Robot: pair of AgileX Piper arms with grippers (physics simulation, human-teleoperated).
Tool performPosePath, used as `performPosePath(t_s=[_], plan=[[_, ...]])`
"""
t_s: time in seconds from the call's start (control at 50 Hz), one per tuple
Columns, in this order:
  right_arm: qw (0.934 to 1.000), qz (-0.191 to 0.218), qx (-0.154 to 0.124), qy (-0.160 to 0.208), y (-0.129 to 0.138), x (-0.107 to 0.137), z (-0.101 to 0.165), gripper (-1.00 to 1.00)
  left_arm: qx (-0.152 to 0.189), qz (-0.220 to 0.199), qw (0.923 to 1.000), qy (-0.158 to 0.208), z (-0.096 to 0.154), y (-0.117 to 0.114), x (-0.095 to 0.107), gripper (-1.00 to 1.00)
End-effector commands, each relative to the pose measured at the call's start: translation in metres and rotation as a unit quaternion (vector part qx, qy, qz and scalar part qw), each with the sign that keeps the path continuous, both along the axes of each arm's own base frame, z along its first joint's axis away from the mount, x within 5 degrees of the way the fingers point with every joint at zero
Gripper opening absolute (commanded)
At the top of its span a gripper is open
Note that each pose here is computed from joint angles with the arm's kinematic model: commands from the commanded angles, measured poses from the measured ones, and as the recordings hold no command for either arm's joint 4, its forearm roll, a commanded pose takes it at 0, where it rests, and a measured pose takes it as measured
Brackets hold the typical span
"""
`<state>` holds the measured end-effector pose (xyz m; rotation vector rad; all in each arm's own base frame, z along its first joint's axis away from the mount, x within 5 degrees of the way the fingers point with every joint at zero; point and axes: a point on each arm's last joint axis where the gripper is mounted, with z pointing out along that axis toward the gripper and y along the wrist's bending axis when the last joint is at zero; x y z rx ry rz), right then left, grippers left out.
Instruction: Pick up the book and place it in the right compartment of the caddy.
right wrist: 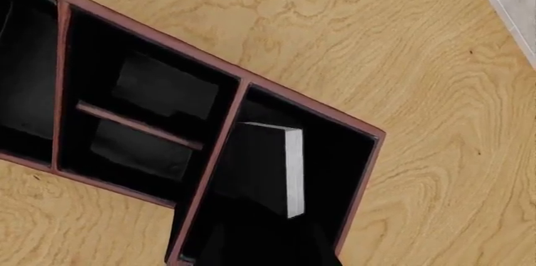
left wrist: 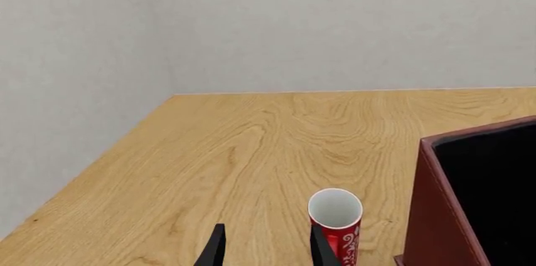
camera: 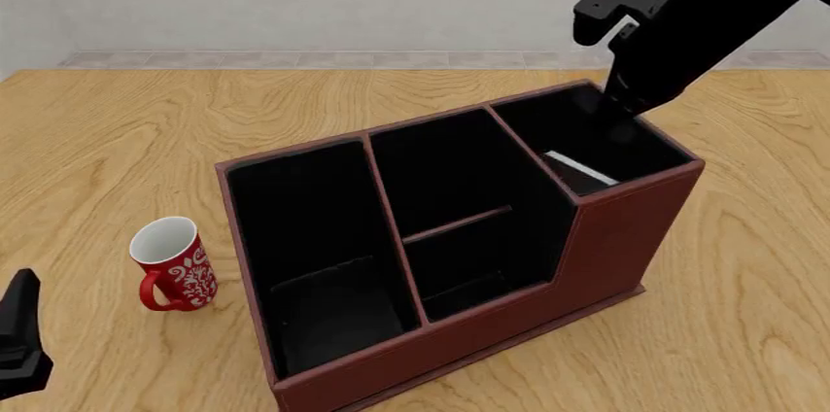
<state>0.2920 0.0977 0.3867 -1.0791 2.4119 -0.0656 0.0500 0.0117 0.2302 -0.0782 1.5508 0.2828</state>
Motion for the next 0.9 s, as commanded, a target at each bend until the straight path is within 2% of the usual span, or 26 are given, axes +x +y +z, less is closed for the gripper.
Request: performPosePath(t_s=[0.02,0.48,0.68,0.8,0.9], plan=[[1.0000,0.001,0.000,-0.001,0.000,-0.001,0.001,1.00,-0.001,0.000,1.0000,0.000,-0.001,0.000,0.000,1.00],[0.9998,0.010,-0.007,-0.017,-0.010,-0.011,0.009,1.00,-0.001,-0.001,1.0000,-0.002,0.001,0.000,0.000,1.00],[0.9991,0.019,-0.010,-0.035,-0.019,-0.030,0.018,1.00,0.000,-0.001,1.0000,-0.006,0.006,0.000,-0.001,1.00],[0.9984,0.021,-0.003,-0.053,-0.020,-0.044,0.028,1.00,0.001,-0.002,1.0000,-0.008,0.009,-0.001,-0.002,1.00],[0.9965,0.021,0.016,-0.080,-0.019,-0.063,0.044,1.00,0.002,-0.003,0.9999,-0.010,0.012,-0.001,-0.003,1.00]])
